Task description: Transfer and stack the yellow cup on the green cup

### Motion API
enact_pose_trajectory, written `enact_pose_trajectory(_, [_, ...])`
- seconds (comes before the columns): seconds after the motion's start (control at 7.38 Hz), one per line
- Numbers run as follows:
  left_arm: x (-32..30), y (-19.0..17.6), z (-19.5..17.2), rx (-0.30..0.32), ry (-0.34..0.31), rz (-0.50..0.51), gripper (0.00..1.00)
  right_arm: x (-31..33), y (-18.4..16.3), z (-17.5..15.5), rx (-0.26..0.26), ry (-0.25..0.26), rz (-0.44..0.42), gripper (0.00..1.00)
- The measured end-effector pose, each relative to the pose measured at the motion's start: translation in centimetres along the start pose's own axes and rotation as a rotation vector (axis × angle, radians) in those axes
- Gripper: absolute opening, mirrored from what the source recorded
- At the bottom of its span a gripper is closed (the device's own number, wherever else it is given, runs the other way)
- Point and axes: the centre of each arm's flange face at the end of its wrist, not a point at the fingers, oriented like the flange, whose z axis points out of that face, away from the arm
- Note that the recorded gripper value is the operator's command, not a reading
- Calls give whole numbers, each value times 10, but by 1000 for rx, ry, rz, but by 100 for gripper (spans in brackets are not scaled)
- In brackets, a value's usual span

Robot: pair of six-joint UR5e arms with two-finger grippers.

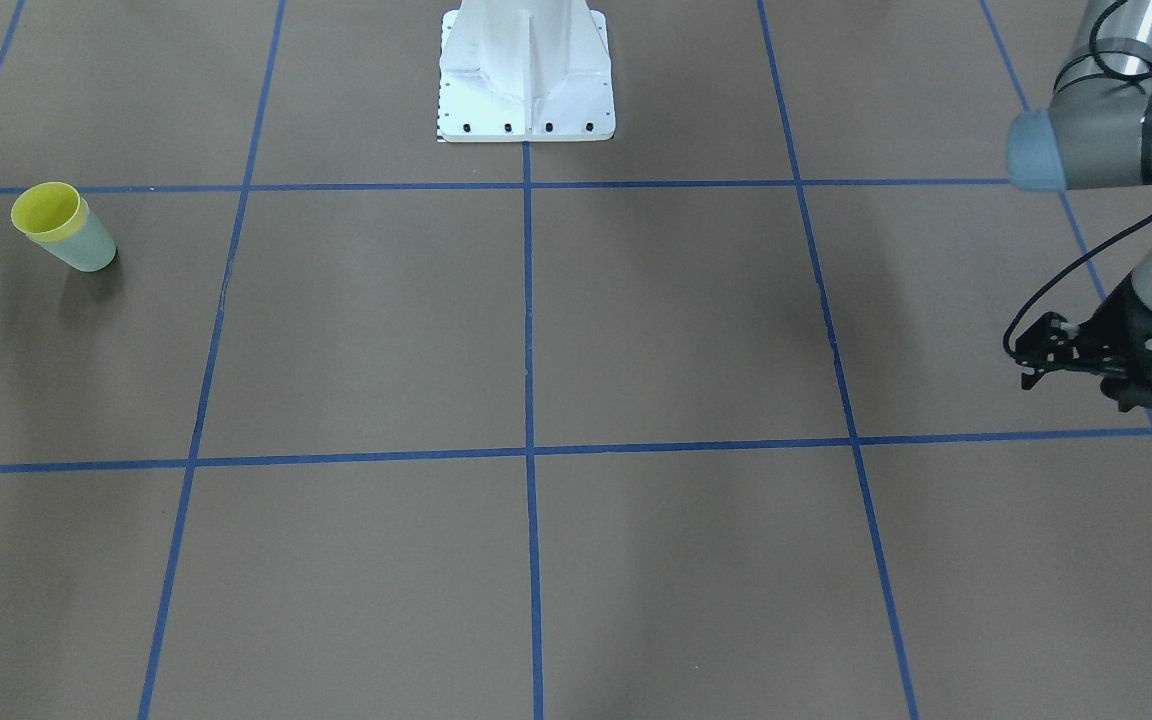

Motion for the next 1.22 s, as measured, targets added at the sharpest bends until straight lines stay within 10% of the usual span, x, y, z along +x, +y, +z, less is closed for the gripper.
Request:
enact_pose_trajectory(0.41, [-68,78,1,-63,156,-116,100,44,-16,3,-15,9,-51,100])
enact_pose_trajectory(1.22, [-85,101,7,-67,102,-141,100,74,2,21,-53,2,-39,100])
